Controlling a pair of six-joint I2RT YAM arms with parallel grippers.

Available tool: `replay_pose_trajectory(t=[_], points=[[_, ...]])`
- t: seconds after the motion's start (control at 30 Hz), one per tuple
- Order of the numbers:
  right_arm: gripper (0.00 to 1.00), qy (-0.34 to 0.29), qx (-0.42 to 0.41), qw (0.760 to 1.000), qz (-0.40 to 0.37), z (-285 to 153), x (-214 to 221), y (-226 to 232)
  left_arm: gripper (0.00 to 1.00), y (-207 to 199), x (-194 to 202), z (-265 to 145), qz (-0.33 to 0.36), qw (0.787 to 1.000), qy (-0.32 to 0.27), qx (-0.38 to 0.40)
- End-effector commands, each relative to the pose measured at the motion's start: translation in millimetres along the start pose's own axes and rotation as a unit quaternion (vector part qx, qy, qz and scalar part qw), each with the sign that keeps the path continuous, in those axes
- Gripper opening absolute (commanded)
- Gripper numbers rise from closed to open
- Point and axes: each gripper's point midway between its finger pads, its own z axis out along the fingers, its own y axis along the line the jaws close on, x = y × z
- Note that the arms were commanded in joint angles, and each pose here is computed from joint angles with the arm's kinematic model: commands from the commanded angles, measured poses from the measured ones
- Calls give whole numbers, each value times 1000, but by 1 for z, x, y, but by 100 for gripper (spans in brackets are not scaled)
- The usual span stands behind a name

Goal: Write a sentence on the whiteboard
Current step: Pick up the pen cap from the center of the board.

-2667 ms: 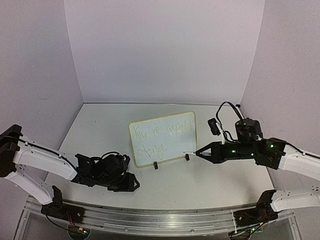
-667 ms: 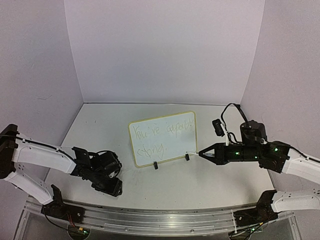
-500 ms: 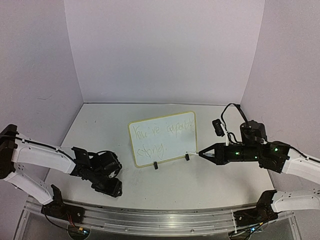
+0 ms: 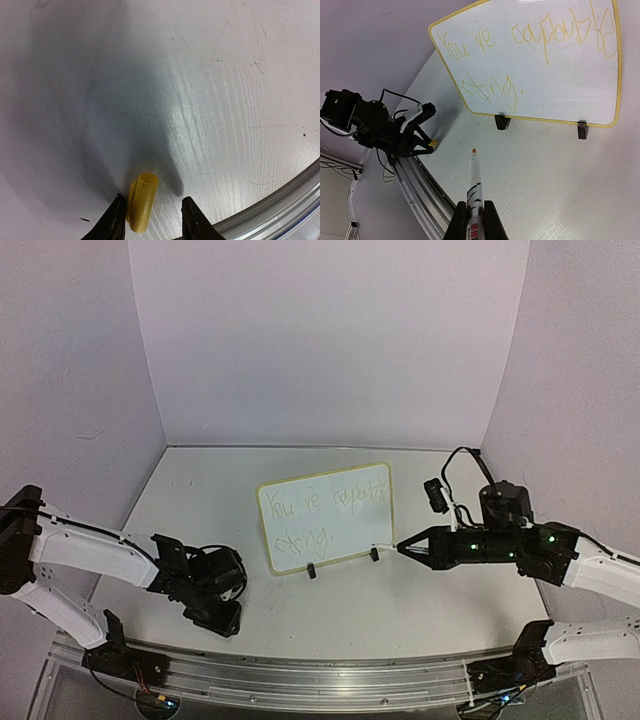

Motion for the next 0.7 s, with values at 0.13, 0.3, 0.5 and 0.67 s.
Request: replay_pose_trajectory(t=[0.13,0.3,0.5,0.67], points=[[0,-13,3,1000,-9,1,-7,1,27,25,38,9,16,995,76,-57],[0,-12,2,1000,-8,2,-7,1,15,23,39,10,20,995,77,-59],[0,13,-24,1000,-8,6,1,10,0,18,37,9,38,996,66,-46],[0,104,-113,988,-4,17,27,36,0,-12,9,-5,83,996,4,12]])
